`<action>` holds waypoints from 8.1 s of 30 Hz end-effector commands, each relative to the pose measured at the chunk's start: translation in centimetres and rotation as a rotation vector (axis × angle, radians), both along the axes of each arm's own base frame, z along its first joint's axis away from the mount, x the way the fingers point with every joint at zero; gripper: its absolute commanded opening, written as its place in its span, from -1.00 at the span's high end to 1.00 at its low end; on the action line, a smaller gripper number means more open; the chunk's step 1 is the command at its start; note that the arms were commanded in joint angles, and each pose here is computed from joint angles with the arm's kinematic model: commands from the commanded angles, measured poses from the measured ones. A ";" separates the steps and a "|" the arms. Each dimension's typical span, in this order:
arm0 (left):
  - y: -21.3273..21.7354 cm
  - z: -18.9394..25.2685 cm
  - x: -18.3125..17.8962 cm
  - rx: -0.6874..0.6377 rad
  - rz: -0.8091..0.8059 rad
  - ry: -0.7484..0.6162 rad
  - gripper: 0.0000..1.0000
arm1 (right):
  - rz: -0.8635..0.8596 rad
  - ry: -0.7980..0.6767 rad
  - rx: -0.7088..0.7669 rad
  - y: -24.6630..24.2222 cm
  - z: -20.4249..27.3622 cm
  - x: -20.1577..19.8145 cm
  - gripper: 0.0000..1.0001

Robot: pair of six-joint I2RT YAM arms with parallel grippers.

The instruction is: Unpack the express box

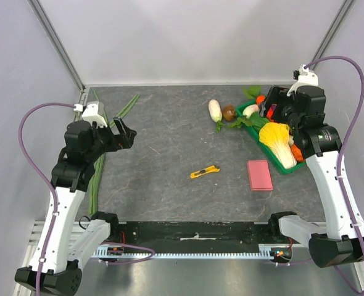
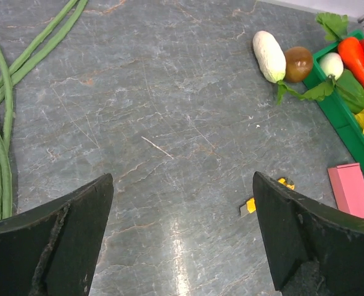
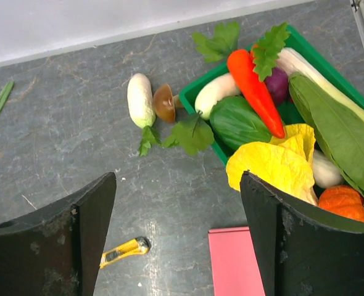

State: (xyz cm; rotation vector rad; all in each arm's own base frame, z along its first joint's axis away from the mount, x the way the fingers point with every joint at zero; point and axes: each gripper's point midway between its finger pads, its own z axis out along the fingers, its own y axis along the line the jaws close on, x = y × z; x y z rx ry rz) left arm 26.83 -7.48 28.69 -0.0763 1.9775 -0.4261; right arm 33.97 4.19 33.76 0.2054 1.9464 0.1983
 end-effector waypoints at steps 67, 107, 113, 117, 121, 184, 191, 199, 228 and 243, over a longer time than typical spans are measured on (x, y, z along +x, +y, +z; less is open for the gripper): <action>-2.1 -2.8 3.5 -0.114 -0.048 -0.095 -0.95 | -0.053 0.779 -0.222 -0.5 -31.2 -8.1 -0.96; 2.0 -7.3 0.3 -0.024 0.166 0.105 -0.90 | 0.411 0.497 -0.044 32.6 -25.7 -1.2 -0.55; 1.6 -7.8 0.3 -0.045 0.162 0.131 -0.90 | 0.391 0.514 -0.015 36.5 -28.9 0.2 -0.71; 0.8 -8.1 0.5 -0.074 0.128 0.153 -0.93 | 0.413 0.476 -0.031 36.5 -27.7 0.5 -0.96; -1.1 -8.2 0.6 -0.119 0.032 0.163 -0.96 | 0.444 0.400 -0.045 35.7 -24.1 0.6 -0.96; -10.6 -21.8 1.8 -0.403 -0.107 0.479 -0.20 | 0.545 0.457 -0.018 31.1 -28.9 -3.3 0.31; -11.6 -22.4 2.9 -0.395 -0.112 0.498 -0.18 | 0.512 0.524 -0.029 29.0 -31.3 -3.6 0.62; -14.2 -23.4 3.4 -0.355 -0.236 0.536 0.21 | 0.538 0.586 -0.007 28.4 -33.1 -4.5 0.85; -19.4 -16.6 3.8 -0.358 -0.440 0.384 0.42 | 0.565 0.620 0.043 28.3 -32.7 -5.9 0.88; -18.1 -14.5 5.6 -0.260 -0.376 0.310 0.43 | 0.365 0.523 -0.041 24.6 -27.8 -3.6 0.74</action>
